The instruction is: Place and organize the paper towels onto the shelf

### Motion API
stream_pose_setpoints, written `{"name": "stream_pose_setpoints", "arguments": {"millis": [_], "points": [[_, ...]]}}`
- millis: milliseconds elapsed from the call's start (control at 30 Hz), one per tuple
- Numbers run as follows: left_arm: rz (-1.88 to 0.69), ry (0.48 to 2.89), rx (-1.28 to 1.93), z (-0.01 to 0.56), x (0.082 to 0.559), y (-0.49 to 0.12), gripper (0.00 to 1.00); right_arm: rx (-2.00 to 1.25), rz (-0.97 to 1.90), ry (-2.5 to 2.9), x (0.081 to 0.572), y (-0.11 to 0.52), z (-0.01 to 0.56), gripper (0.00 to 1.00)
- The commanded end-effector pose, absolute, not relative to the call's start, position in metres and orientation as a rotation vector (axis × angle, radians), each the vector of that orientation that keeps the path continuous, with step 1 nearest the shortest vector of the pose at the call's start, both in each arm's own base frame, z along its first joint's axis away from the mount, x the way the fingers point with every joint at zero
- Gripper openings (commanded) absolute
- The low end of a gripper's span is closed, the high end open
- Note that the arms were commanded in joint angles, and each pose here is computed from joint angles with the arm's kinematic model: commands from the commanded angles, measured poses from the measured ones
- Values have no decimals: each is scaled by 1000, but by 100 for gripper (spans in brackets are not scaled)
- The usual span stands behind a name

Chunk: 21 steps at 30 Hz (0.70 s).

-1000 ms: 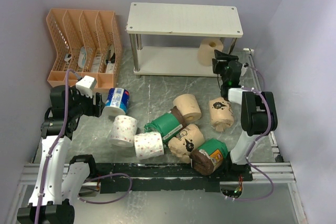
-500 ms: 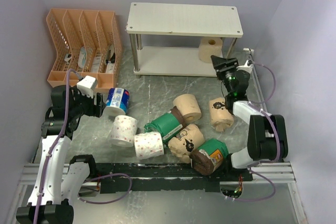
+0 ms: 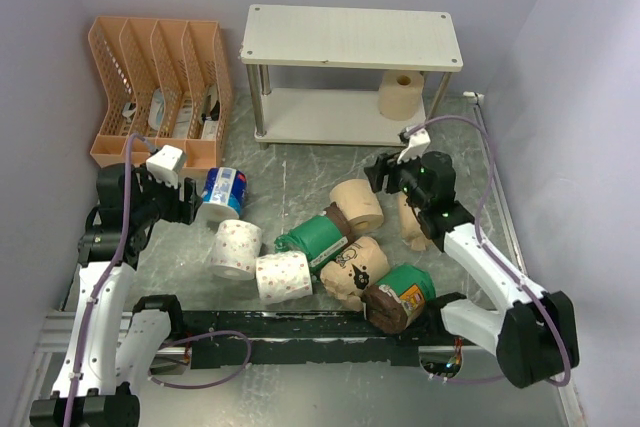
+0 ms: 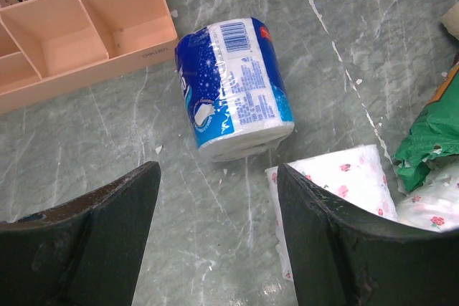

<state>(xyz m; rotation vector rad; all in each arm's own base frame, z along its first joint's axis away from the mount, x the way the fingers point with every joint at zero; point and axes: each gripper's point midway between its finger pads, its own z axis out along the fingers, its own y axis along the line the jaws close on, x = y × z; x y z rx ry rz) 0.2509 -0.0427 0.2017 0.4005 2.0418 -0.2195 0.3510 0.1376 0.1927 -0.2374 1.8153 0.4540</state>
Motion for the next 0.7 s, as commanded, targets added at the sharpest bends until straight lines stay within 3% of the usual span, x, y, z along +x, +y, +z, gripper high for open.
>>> {"name": "stream_pose_setpoints", "arguments": {"millis": [0,400,667], "points": [[-224,2011,421,207,251,-46,78,-497,268,1923,327,126,174,63],[-247,2003,457,207,249,-55,77,-706,242,2098,273,138,159,58],[-241,1995,456,209,248,-54,77,-779,270,2127,241,147,158,62]]}}
